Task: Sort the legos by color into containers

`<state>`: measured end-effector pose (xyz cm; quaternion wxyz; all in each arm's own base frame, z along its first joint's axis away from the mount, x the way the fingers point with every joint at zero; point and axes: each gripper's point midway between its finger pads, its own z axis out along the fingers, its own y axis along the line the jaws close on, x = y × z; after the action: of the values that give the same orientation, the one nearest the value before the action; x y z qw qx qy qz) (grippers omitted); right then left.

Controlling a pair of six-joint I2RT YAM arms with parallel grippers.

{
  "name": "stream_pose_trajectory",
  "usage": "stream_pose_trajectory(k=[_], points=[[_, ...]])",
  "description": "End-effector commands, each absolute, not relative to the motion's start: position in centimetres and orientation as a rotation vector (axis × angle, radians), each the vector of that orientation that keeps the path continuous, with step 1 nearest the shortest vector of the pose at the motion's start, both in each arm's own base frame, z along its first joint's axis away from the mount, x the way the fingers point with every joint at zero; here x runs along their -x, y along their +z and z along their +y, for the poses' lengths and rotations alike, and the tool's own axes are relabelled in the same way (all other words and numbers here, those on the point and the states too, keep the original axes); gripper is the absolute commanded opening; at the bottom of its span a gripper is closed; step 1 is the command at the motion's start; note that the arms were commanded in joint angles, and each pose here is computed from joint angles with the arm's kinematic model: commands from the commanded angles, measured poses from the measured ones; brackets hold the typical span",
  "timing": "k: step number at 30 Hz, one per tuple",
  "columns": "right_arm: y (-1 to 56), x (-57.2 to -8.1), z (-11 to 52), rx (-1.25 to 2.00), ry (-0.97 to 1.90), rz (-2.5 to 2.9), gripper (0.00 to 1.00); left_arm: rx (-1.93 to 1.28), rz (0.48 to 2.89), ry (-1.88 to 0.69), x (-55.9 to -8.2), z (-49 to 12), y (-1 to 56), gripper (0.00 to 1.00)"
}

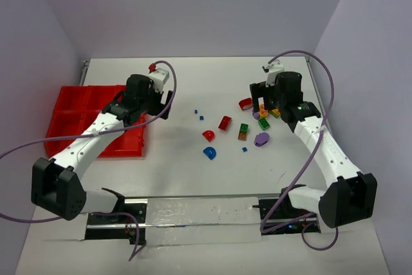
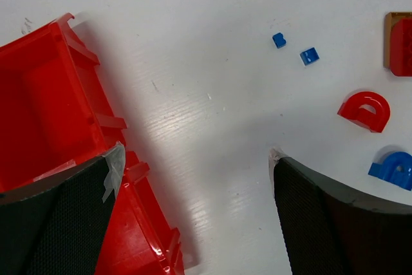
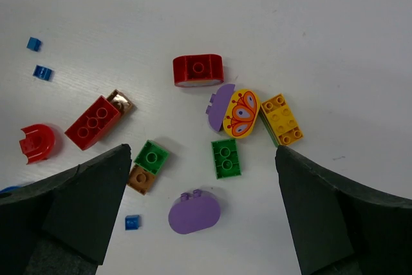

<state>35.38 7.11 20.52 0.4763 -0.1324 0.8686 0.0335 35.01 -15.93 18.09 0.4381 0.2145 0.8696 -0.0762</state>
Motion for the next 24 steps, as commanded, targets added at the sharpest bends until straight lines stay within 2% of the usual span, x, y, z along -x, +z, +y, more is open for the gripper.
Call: stream_pose_trajectory(k=[1, 6, 15, 18, 20, 24], points=[[22.2, -36.0, 6.4, 0.259, 0.074, 2.068, 1.00, -0.488, 2.078, -0.134, -36.1, -16.2, 19.8, 0.99], [22.4, -36.1, 4.6, 0.174, 0.077, 2.072, 1.00, -0.511, 2.080, -0.091, -36.4, -18.4, 19.4, 0.99], [21.1, -35.4, 2.1, 0.078, 0.055, 2.125, 1.00, -0.680, 2.177, -0.108, -32.6, -28.9, 15.4, 0.99], [20.9, -35.2, 1.8, 0.069, 0.050, 2.129, 1.00, -0.709, 2.240, -0.152, -30.8, -32.6, 14.2, 0.89], [20.8, -35.2, 1.8, 0.062, 0.052, 2.132, 1.00, -0.729, 2.323, -0.126, -29.9, -33.5, 11.7, 0.87], [20.8, -35.2, 1.7, 0.060, 0.050, 2.135, 1.00, -0.723, 2.344, -0.167, -29.8, -35.6, 11.2, 0.88]])
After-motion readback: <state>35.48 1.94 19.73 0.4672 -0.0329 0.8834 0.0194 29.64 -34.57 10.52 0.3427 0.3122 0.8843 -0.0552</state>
